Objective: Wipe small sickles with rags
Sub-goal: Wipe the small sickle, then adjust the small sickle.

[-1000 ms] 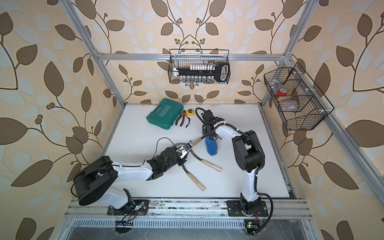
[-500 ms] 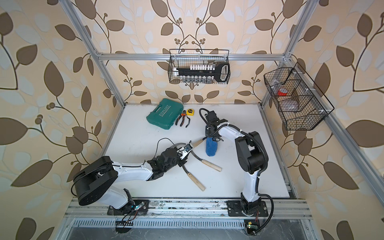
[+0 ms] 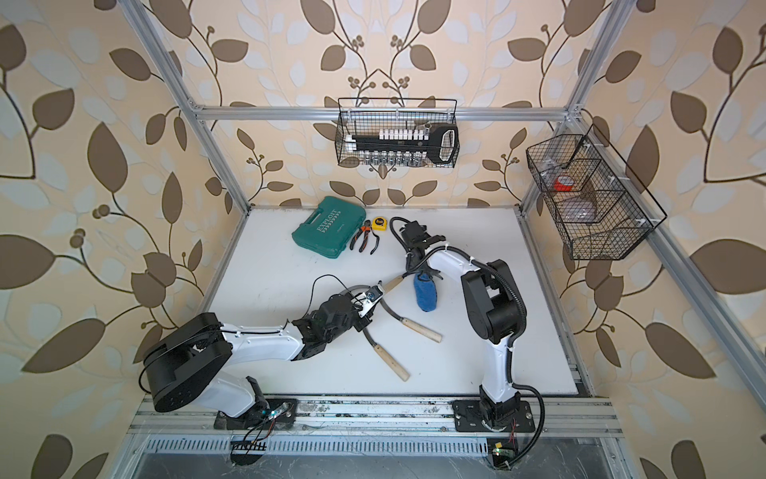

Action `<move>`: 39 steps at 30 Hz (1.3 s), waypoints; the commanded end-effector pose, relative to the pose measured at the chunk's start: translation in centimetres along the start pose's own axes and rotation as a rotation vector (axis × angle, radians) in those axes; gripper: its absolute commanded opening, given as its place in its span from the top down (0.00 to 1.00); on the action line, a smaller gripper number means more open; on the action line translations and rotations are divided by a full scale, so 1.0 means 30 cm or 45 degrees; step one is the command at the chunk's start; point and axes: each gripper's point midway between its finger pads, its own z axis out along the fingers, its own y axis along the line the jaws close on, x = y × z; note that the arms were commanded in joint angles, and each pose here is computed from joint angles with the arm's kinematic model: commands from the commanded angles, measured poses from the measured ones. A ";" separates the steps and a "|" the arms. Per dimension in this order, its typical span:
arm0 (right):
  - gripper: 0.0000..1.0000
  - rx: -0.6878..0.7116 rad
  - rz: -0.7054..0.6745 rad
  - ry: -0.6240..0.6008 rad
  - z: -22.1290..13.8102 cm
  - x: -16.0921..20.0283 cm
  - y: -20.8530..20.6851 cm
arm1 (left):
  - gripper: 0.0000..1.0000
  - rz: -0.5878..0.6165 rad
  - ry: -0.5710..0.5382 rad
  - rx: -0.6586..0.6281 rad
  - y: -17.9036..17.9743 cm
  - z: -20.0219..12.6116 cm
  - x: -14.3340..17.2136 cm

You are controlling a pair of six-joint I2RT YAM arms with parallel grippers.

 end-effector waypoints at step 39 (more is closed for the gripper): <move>0.99 -0.458 0.257 -0.411 -0.584 0.276 -0.142 | 1.00 -1.061 -0.048 -0.058 0.205 -0.166 -0.154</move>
